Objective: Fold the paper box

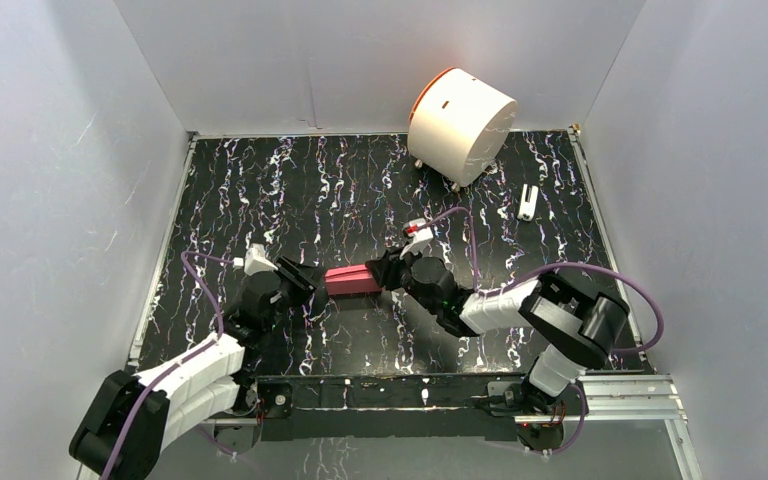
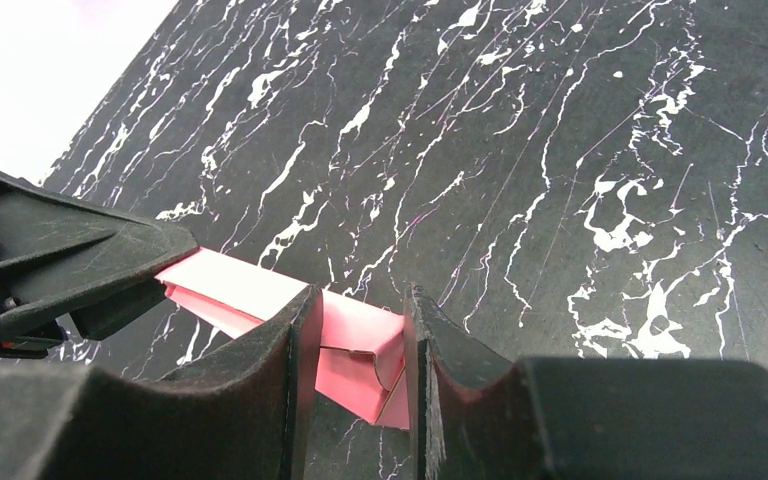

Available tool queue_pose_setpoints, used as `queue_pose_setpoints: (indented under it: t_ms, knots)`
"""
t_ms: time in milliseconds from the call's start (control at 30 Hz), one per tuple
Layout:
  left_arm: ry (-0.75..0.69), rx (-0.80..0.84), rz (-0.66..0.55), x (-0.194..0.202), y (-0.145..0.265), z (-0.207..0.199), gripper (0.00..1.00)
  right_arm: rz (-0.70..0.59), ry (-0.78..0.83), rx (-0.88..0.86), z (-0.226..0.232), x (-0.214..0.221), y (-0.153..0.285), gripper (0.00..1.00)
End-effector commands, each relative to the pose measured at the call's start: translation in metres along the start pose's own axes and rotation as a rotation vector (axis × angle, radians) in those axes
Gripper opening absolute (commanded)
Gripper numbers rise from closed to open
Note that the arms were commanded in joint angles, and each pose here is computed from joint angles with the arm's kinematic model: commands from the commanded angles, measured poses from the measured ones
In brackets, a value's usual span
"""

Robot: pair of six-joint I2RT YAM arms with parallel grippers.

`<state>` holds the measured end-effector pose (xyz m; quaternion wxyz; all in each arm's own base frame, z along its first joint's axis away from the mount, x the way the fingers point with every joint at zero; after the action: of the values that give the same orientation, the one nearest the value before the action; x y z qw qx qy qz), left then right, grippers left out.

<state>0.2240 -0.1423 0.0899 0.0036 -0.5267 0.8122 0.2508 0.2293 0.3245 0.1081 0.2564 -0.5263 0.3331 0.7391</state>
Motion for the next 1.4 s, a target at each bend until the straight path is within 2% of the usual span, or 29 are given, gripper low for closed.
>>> queue_pose_setpoints:
  t_ms: [0,133,367,467,600,667,733,800,933,1167,1367]
  knots:
    - [-0.112,-0.197,0.173,0.029,0.018,0.062,0.44,0.347,0.134,-0.010,-0.022,0.103,0.033,0.36]
    - [-0.021,-0.145,0.226,0.038,0.021,0.051,0.51,0.367,0.141,-0.002,-0.029,0.117,0.037,0.34]
    - [0.107,-0.032,0.281,0.042,0.028,0.019,0.63,0.349,0.160,0.011,-0.031,0.116,0.035,0.34]
    - [0.139,-0.002,0.305,0.044,0.030,0.015,0.64,0.341,0.156,0.004,-0.029,0.114,0.032,0.34]
    - [0.132,-0.021,0.331,0.049,0.030,0.022,0.56,0.336,0.157,0.001,-0.028,0.114,0.029,0.34]
    - [0.139,-0.038,0.332,0.051,0.030,0.029,0.47,0.335,0.156,-0.009,-0.026,0.114,0.027,0.34]
    - [0.142,-0.065,0.335,0.053,0.029,0.038,0.33,0.326,0.152,-0.022,-0.023,0.112,0.026,0.34]
    - [0.118,-0.086,0.340,0.054,0.029,0.044,0.26,0.317,0.154,-0.033,-0.021,0.107,0.024,0.34]
    - [0.075,-0.161,0.325,0.053,0.028,0.059,0.21,0.297,0.152,-0.067,-0.013,0.093,0.021,0.39]
    - [0.047,-0.214,0.279,0.047,0.027,0.068,0.19,0.267,0.122,-0.154,0.004,0.051,0.018,0.60]
    - [0.019,-0.206,0.256,0.042,0.025,0.061,0.17,0.240,0.015,-0.202,-0.010,0.008,0.024,0.75]
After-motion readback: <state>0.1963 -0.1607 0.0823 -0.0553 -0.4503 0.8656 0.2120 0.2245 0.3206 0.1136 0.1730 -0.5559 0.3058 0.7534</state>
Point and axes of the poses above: each gripper's point midway between its finger pads, its own y axis back along the fingers, its own z axis along the line the jaws close on, x = y × z, the point moved 4 cm from there along y, back along the fingers, and after that the axes turned 12 degrees about y, right-handed, at the moved point
